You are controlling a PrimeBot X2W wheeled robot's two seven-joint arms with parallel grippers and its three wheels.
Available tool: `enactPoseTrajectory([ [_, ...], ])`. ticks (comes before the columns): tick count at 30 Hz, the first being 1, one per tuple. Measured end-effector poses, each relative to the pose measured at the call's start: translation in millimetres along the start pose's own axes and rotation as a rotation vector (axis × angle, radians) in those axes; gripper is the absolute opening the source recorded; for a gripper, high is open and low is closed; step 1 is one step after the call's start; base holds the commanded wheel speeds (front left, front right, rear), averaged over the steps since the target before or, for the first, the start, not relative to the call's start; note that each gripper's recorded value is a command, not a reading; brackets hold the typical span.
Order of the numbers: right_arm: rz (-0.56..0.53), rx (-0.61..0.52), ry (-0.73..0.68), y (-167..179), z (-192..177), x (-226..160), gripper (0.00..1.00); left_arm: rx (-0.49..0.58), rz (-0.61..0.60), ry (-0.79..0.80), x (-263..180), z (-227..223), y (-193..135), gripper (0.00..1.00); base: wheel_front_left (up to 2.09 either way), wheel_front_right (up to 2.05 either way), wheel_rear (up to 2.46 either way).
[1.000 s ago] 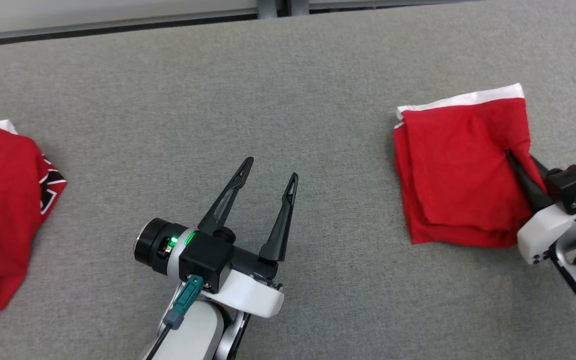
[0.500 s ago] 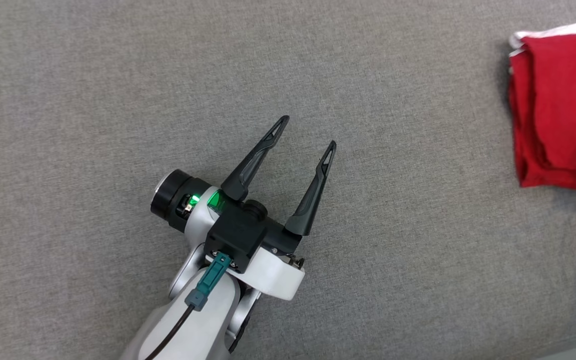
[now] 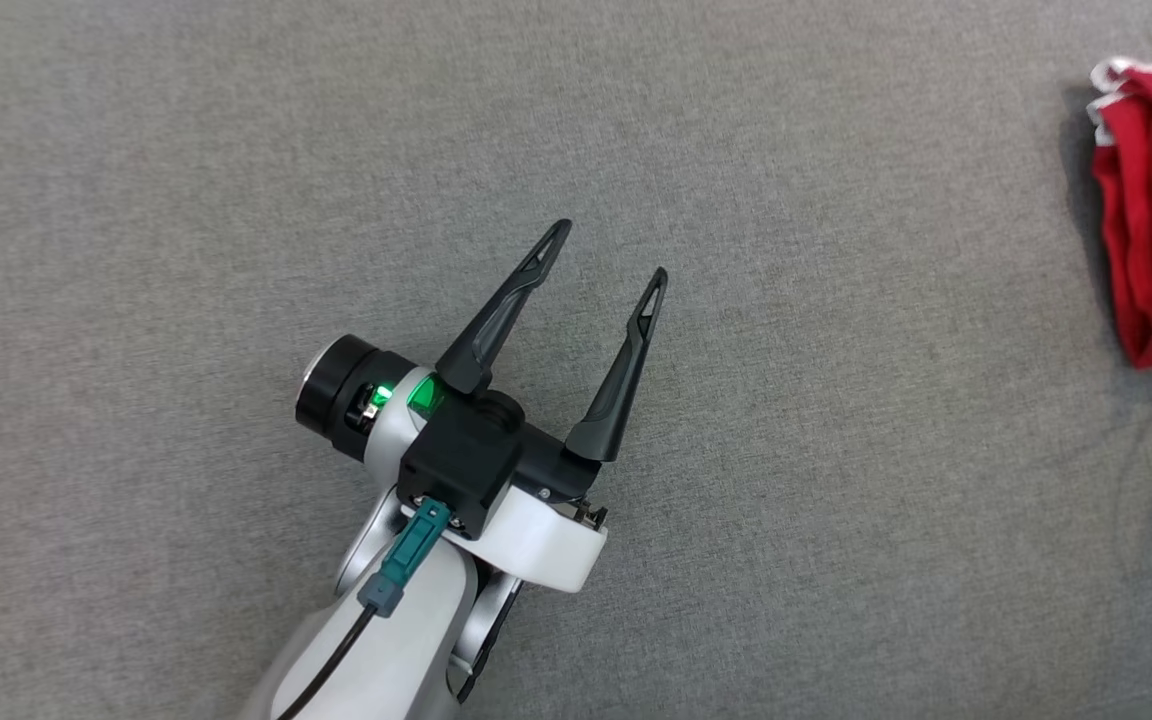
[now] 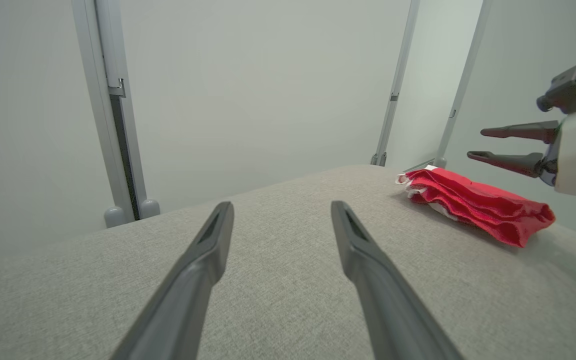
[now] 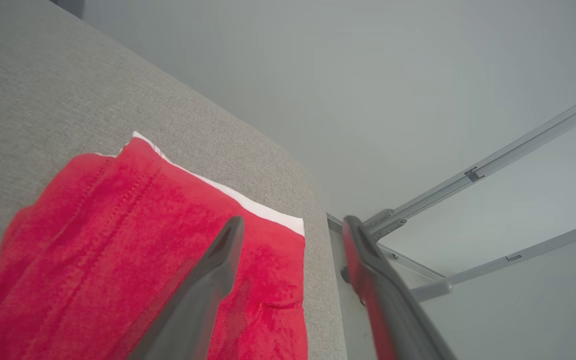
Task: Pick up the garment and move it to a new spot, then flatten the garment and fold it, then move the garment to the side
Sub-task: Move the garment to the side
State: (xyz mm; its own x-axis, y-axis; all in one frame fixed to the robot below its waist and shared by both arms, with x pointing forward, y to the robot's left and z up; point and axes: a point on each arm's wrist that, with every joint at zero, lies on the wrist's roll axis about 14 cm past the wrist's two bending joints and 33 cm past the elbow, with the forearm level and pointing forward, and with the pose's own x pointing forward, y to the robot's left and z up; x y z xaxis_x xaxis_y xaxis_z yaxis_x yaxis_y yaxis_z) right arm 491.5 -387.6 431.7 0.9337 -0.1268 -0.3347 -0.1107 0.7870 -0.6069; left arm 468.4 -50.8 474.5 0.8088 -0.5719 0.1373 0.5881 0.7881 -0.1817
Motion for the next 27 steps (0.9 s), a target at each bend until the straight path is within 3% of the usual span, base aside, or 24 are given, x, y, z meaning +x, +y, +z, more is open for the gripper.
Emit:
enactPoseTrajectory([
  [5, 0.007, 0.098, -0.116, 24.2, 36.3, -3.1, 1.0, 0.016, 0.054, -0.007, -10.6, 12.3, 7.7, 1.0, 0.0, 0.0, 0.0],
  [9, 0.006, 0.243, -0.237, 45.6, 75.7, -16.5, 1.0, 0.033, 0.125, -0.018, -26.9, 27.9, 18.6, 1.0, 0.0, 0.0, 0.0],
  [21, 0.105, 0.602, -0.515, 117.6, 176.4, -85.9, 1.0, 0.111, 0.408, -0.056, -113.6, 75.0, 65.4, 1.0, 0.0, 0.0, 0.0],
  [27, 0.169, 0.644, -0.559, 145.5, 191.8, -122.4, 1.0, 0.115, 0.494, -0.06, -156.5, 82.6, 66.5, 1.0, 0.0, 0.0, 0.0],
])
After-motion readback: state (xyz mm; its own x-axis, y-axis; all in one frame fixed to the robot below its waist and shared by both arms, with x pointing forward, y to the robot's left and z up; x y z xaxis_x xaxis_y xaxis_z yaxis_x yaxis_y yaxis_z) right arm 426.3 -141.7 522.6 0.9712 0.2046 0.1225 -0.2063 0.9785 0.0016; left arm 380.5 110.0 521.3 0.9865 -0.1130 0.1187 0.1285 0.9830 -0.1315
